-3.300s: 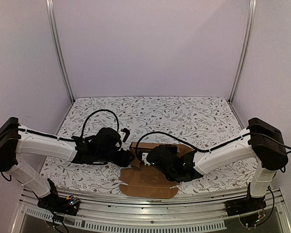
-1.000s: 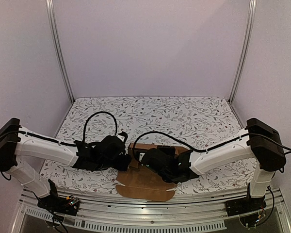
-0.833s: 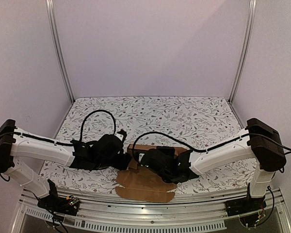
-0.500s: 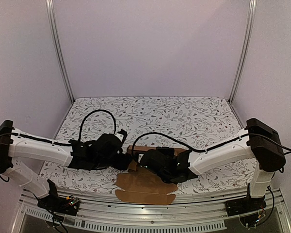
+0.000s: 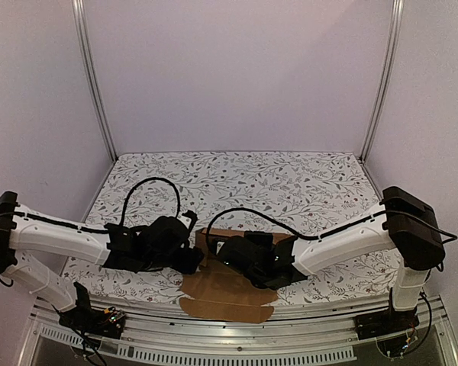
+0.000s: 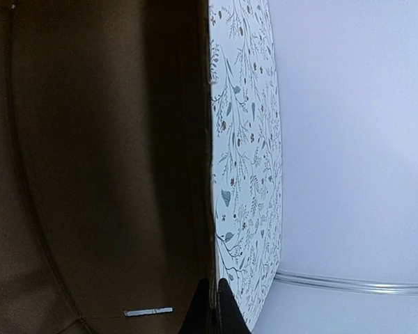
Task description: Fold the paper box
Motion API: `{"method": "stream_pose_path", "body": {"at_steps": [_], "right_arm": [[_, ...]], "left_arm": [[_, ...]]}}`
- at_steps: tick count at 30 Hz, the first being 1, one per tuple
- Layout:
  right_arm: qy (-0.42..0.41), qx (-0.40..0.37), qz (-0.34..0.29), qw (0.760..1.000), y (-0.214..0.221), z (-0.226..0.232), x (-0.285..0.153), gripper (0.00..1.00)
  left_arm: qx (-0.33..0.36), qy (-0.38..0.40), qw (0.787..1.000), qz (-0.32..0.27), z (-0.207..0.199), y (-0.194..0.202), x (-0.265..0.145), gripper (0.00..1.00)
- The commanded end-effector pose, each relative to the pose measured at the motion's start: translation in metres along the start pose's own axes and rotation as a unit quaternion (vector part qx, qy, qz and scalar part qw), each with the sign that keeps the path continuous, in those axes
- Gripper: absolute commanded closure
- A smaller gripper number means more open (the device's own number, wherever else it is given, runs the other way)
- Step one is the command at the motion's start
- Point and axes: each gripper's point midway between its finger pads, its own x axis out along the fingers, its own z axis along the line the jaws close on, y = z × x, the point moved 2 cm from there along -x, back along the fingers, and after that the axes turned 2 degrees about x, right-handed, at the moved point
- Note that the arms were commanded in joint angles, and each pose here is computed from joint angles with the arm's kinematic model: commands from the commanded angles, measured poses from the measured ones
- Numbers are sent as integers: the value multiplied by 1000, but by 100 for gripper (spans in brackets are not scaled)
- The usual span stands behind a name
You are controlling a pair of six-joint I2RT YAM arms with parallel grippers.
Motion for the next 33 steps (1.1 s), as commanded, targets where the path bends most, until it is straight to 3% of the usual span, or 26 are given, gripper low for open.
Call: {"method": "stream_pose_path", "body": {"at_steps": [1, 19, 33], "right_arm": [[-3, 0, 1, 1000, -2, 2, -3, 100], [-24, -4, -22, 999, -8, -17, -16, 100], [113, 28, -61, 991, -16, -55, -20, 100]], "left_arm": [[3, -9, 1000, -1, 9, 7, -15, 33], [-49, -22, 996, -68, 43, -10, -76, 32], [-79, -47, 987, -130, 69, -20, -103, 32]]}}
